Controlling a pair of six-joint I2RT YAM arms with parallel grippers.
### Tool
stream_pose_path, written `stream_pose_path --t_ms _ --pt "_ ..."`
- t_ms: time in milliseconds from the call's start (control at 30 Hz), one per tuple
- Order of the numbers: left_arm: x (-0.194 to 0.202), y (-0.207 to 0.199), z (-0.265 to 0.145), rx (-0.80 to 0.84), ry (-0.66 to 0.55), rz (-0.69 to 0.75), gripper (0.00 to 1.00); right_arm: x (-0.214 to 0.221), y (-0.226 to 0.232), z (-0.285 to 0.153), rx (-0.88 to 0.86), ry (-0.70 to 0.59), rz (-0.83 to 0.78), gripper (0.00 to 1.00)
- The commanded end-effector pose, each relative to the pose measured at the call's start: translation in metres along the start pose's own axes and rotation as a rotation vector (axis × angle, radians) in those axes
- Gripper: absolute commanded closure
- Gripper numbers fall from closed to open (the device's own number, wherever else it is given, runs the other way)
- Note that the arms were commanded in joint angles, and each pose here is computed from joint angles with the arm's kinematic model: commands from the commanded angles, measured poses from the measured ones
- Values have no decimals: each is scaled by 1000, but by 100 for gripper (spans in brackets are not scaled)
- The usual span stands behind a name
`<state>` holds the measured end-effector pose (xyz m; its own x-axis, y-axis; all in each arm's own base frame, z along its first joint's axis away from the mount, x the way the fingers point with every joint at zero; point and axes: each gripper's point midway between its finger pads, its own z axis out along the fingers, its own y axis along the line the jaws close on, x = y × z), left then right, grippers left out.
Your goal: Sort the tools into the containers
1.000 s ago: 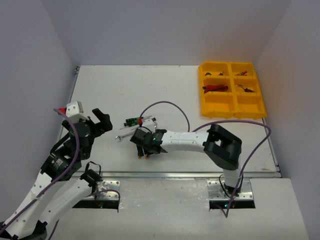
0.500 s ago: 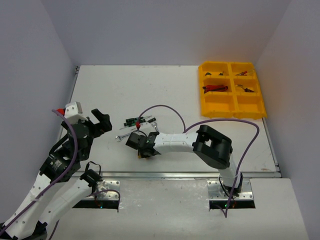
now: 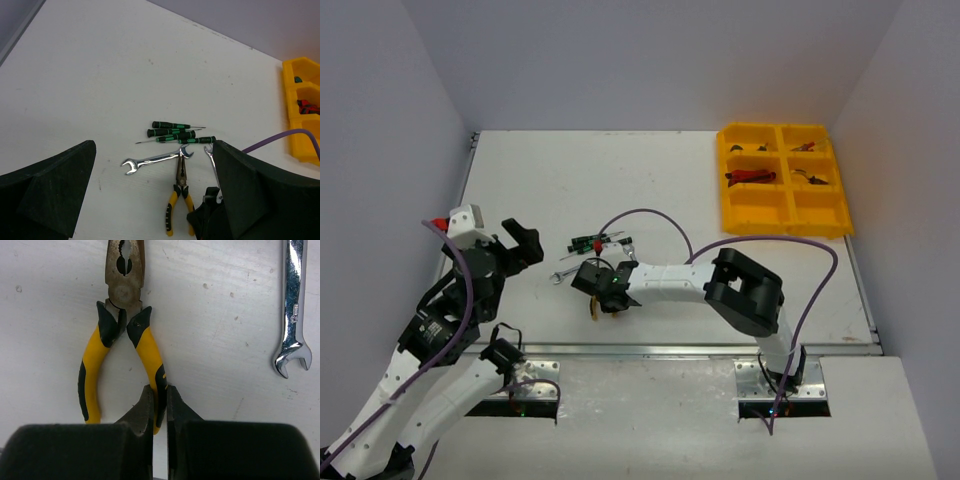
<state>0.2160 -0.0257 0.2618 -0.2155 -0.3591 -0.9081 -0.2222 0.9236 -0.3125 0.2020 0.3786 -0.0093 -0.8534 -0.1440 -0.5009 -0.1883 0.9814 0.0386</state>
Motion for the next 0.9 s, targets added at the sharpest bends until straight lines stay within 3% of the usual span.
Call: stream_pose_path --t_ms 0,233,400,500,600,867 --pt "-13 -4 -1 16 -42 -31 0 -22 -9 -27 -10 -67 29 100" --pt "-14 -4 -2 15 -44 -32 0 -64 -28 -73 -45 -197 82 100" --pt "-14 -4 -2 15 -45 -33 0 -106 -69 -95 -47 -260 161 100" --pt "-14 -4 -2 17 -42 -31 0 -149 -125 -112 4 -339 243 100" --pt "-13 -5 -2 22 -41 -30 0 -196 -224 -123 124 -413 405 100" --pt "-16 -7 -4 41 -48 -35 0 -225 -421 -132 410 -426 683 100"
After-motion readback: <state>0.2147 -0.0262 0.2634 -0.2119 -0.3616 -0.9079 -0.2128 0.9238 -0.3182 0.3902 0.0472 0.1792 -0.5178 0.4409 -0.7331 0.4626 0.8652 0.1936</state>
